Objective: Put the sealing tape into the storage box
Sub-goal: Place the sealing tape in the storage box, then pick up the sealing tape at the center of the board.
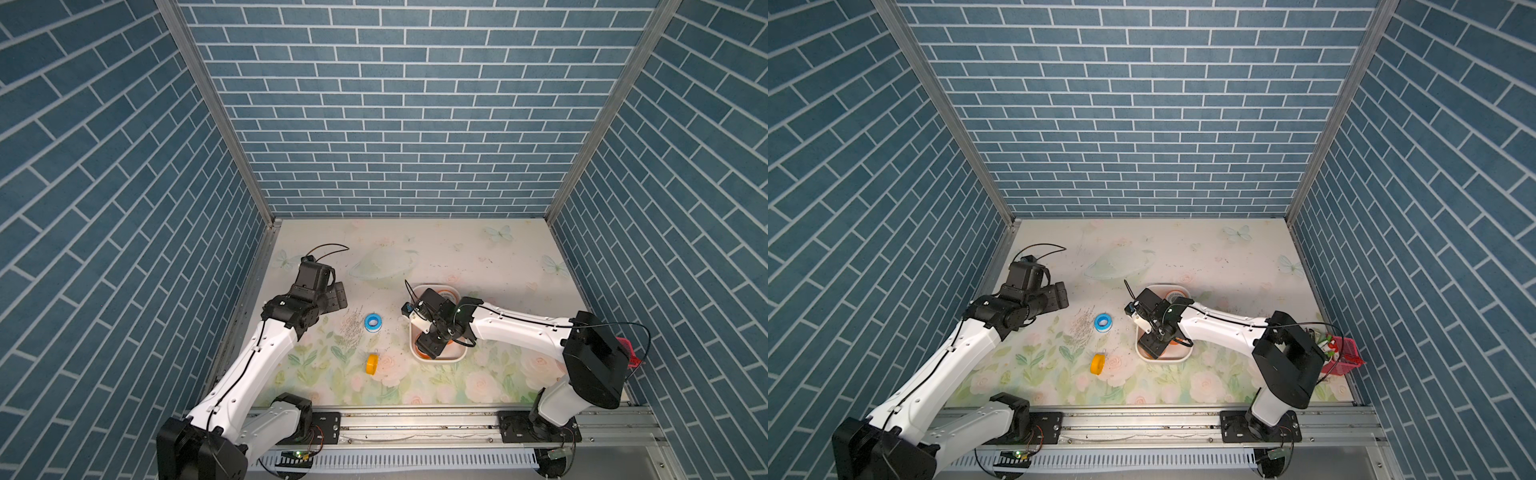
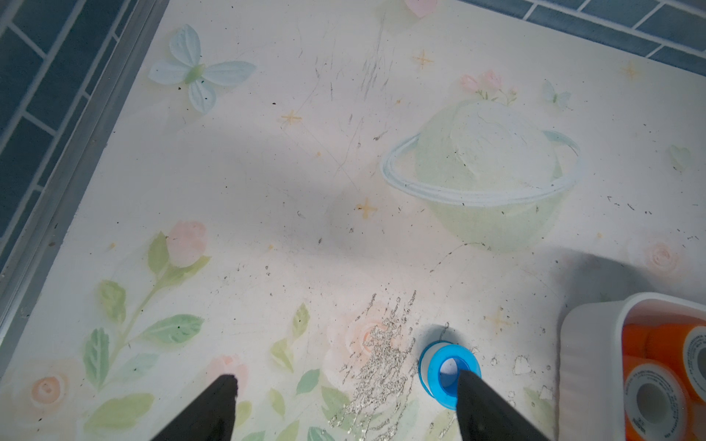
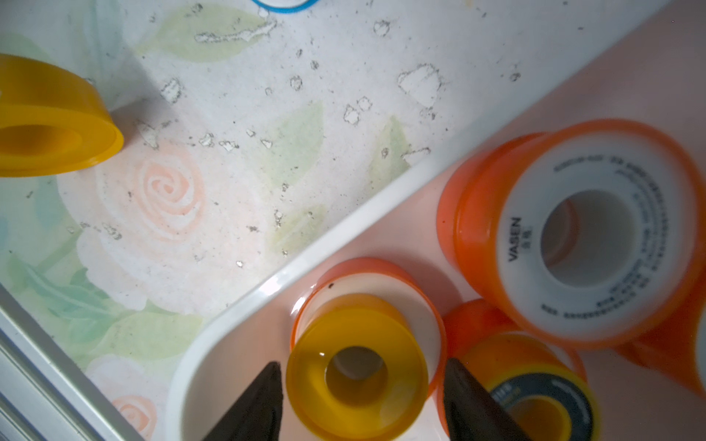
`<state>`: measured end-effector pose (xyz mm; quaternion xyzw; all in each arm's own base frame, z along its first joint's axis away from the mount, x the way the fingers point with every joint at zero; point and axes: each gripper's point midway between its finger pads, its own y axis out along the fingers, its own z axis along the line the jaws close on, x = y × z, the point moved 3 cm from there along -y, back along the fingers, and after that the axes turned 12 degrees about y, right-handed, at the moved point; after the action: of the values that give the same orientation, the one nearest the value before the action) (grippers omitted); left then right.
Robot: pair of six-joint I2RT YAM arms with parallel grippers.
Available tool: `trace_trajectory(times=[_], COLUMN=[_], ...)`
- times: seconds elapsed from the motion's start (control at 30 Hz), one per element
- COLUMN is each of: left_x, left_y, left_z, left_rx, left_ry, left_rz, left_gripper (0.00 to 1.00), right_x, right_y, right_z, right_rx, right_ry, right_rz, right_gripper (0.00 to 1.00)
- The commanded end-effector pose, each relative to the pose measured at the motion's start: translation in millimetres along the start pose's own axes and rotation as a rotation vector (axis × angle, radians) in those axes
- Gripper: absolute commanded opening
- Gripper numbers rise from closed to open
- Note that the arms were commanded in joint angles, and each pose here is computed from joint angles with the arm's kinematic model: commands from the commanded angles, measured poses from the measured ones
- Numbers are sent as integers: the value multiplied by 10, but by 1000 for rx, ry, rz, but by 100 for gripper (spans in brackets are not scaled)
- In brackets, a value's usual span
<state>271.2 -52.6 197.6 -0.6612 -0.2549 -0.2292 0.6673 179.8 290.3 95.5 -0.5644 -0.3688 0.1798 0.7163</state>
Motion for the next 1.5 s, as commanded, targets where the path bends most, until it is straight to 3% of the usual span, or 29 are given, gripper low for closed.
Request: trace_trajectory(times=[0.0, 0.13, 0.33, 0.5, 0.7, 0.83, 1.03, 1.23, 1.47], left_x=[-45, -50, -27, -123, -484, -641, -773, -924, -983], left_y=[32, 39, 44, 104, 305, 488, 742, 963, 1110], left_z=[36, 19, -177, -499, -927, -1063, -1200, -1210, -1237], left_rx=[12, 3, -109, -97, -123, -68, -86, -57, -52], left_ry=[5, 7, -16, 32, 114, 165, 182, 197, 199], left_rz=[11, 17, 18, 44, 108, 155, 195, 241, 269], left_gripper=[93, 92, 93, 92, 94, 96, 100, 98, 88], right_x=[143, 293, 419, 210, -221, -404, -586, -658, -696], right_y=[-232, -492, -997, -1336, -1494, -1444, -1262, -1137, -992], right_z=[-2, -98, -433, -854, -1229, -1291, -1346, -1352, -1353], right_rx=[-11, -56, -161, -247, -342, -353, -379, -372, -369], right_ry=[14, 56, 198, 376, 558, 609, 633, 638, 638], right_rz=[-97, -233, -554, -781, -968, -1004, -985, -978, -949], right_gripper=[68, 67, 67, 70, 75, 79, 81, 81, 80])
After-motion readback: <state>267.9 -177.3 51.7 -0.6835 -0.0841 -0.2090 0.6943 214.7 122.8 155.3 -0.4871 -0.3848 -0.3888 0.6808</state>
